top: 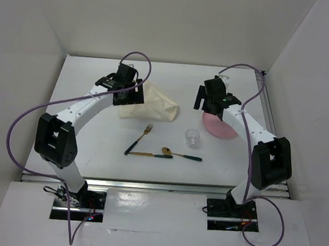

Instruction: Set the dinner table for one person

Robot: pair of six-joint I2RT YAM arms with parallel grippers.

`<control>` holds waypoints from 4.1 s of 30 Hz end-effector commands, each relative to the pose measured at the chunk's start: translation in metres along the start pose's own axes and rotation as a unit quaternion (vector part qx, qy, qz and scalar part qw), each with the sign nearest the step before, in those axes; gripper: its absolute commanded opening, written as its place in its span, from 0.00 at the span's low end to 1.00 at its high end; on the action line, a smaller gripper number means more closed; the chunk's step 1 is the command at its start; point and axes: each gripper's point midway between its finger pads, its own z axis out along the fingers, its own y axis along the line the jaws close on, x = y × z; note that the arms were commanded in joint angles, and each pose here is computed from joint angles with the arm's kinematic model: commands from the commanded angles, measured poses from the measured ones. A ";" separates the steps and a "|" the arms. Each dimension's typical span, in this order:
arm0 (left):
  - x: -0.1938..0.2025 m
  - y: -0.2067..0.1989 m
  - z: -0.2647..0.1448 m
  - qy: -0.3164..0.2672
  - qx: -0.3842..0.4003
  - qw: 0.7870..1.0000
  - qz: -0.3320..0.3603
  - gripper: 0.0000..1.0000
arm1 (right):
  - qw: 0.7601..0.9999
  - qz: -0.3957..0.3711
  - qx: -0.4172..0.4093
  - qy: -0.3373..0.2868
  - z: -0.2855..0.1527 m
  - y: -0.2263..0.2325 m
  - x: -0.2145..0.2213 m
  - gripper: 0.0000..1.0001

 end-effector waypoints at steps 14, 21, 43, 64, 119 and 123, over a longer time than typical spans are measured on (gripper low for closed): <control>0.023 -0.018 0.043 0.054 0.021 0.997 -0.051 0.84 | 0.998 -0.006 -0.050 -0.031 -0.017 0.012 -0.007 1.00; 0.022 0.000 0.070 0.061 -0.013 0.994 -0.091 0.83 | 0.999 -0.010 -0.046 -0.022 -0.015 0.011 -0.003 1.00; 0.037 0.000 0.106 0.119 0.041 0.989 -0.082 0.63 | 0.999 -0.009 -0.036 -0.012 -0.013 0.008 0.002 1.00; -0.051 -0.015 0.016 0.014 0.062 0.996 -0.054 0.00 | 0.951 -0.078 -0.287 0.088 0.011 0.125 0.014 1.00; 0.161 0.094 -0.073 0.097 -0.104 0.935 -0.324 0.00 | 0.949 -0.248 -0.194 0.011 0.093 0.294 0.069 0.81; 0.156 0.095 -0.076 0.082 -0.102 0.935 -0.329 0.00 | 0.938 -0.249 -0.240 0.033 0.087 0.304 0.084 0.80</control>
